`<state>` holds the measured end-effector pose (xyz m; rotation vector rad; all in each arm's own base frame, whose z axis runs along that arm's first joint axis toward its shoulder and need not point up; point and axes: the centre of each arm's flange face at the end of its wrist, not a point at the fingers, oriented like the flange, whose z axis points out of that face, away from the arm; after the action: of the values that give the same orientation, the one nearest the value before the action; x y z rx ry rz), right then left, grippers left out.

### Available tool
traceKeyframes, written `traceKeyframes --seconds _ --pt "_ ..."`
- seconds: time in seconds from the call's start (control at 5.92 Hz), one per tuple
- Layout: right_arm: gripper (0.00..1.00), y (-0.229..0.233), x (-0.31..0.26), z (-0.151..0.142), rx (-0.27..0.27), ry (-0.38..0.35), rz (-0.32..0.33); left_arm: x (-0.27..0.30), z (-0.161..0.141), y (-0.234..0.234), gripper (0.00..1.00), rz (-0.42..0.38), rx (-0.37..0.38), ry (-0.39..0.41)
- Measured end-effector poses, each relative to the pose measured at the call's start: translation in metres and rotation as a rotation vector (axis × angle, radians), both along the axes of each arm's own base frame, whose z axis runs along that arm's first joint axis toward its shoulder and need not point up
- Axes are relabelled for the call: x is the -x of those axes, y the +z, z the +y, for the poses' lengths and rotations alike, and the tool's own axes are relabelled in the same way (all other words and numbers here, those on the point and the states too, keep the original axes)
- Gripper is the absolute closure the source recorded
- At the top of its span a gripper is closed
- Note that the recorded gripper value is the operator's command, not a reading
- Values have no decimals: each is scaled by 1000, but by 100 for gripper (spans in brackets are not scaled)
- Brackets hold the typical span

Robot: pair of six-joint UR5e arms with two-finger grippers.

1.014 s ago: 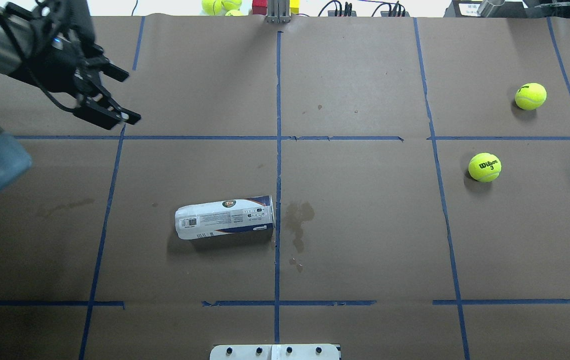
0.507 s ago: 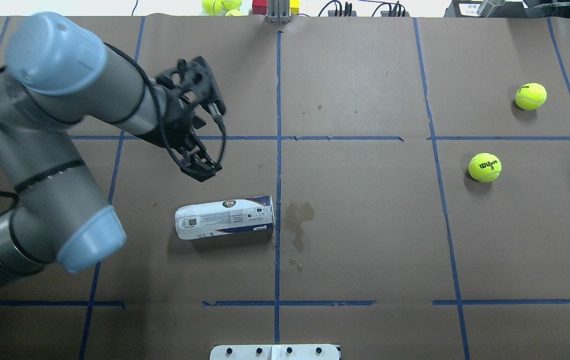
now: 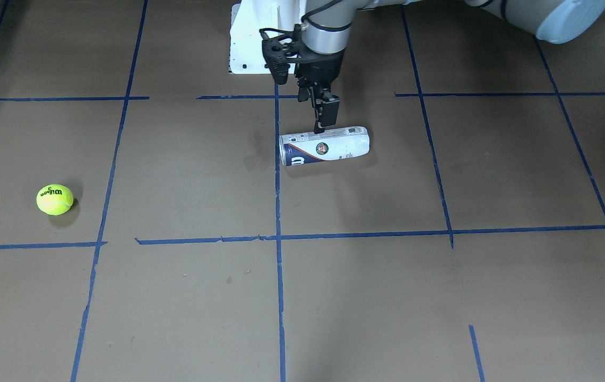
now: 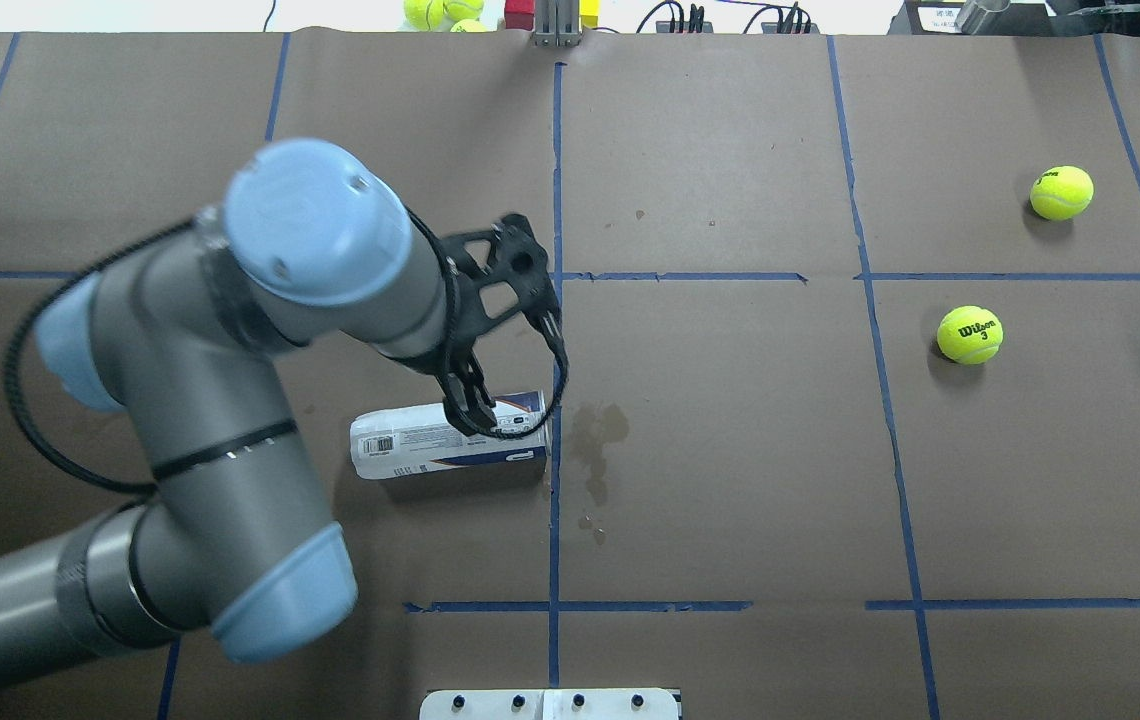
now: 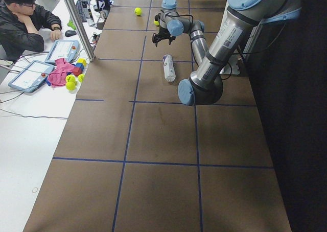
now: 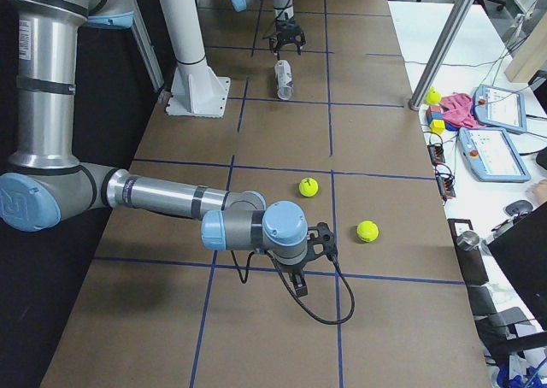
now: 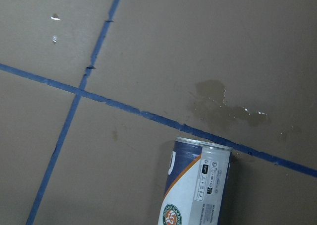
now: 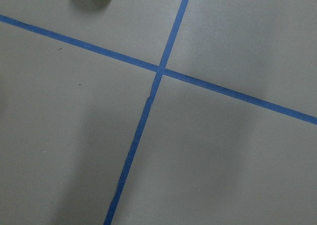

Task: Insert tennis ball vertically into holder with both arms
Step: 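Move the left gripper down over the clear tennis-ball can lying on its side, then close the left gripper around the can's body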

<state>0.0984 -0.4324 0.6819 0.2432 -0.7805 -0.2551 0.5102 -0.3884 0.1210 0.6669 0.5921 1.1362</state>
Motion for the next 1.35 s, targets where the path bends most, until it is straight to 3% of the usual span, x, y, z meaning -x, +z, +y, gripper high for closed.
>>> traceKeyframes --seconds 0.51,1.35 --pt "0 0 0 0 1 1 0 -75 4 7 0 -129 -31 2" --pt "0 1 0 0 2 1 0 -109 15 29 0 -197 -32 19"
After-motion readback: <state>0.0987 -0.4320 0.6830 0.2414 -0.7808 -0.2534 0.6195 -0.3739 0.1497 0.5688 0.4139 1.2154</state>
